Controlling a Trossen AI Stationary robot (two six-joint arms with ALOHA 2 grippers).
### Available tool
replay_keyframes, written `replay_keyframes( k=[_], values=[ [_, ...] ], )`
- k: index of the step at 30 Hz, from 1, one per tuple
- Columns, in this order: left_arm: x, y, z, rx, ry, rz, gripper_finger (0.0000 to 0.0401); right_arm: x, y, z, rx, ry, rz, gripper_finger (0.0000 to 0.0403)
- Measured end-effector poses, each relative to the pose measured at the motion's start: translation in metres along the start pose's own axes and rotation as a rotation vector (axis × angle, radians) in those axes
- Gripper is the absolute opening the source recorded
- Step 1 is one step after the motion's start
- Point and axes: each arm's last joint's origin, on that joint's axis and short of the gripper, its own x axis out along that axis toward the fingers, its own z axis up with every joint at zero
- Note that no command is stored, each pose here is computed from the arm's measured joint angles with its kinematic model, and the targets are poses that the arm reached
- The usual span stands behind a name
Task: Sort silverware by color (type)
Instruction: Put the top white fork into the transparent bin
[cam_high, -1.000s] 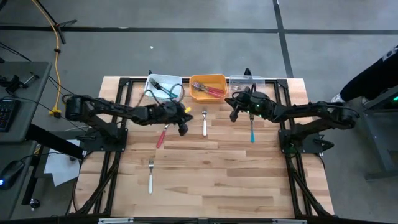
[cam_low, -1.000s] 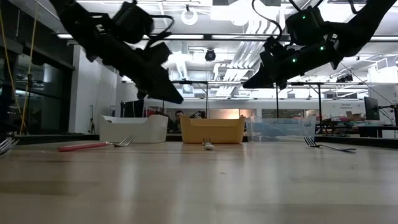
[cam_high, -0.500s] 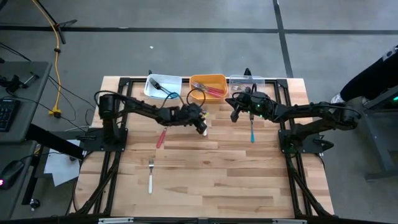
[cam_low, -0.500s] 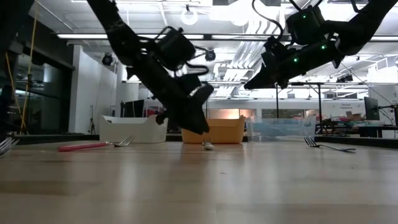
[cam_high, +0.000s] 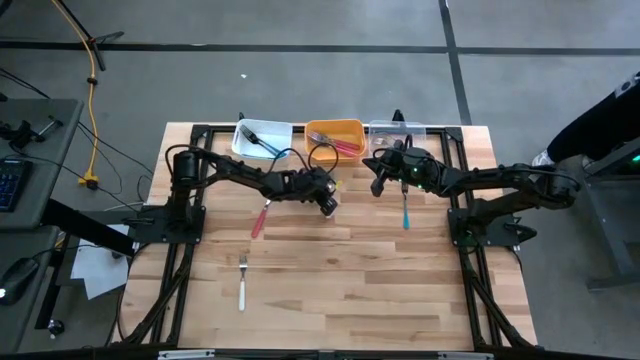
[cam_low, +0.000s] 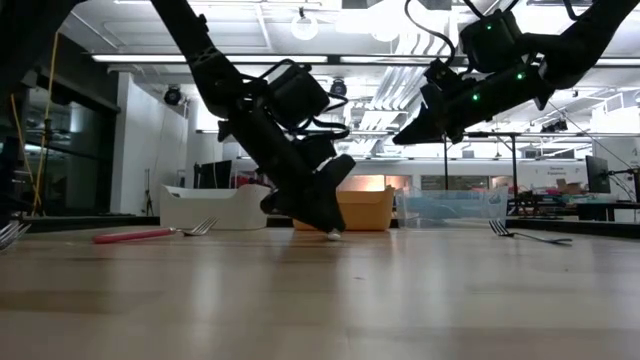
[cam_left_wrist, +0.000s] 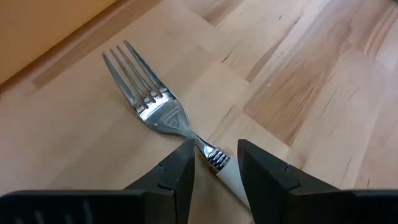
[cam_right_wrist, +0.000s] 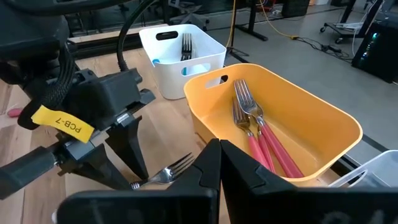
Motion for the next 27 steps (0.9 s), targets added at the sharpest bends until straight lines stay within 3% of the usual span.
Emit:
replay_keyframes(
  k=[6,12,18,27],
  values=[
    [-0.001,0.001,-0.003,0.141,0.043,0.009,0.0112,0.000,0.000,0.000,0.000,0.000,0.000,0.0000],
    [-0.002,0.003,-0.009,0.255,0.121,0.007,0.0078,0.000,0.000,0.000,0.000,0.001,0.000,0.0000],
    [-0.006,0.002,-0.009,0.289,0.136,-0.005,0.0036,0.000,0.000,-0.001,-0.001,0.009,0.000,0.0000],
    [-0.031,-0.005,0.006,0.282,0.097,-0.088,0.0025,0.000,0.000,-0.001,-0.006,0.014,0.000,0.0000]
  ],
)
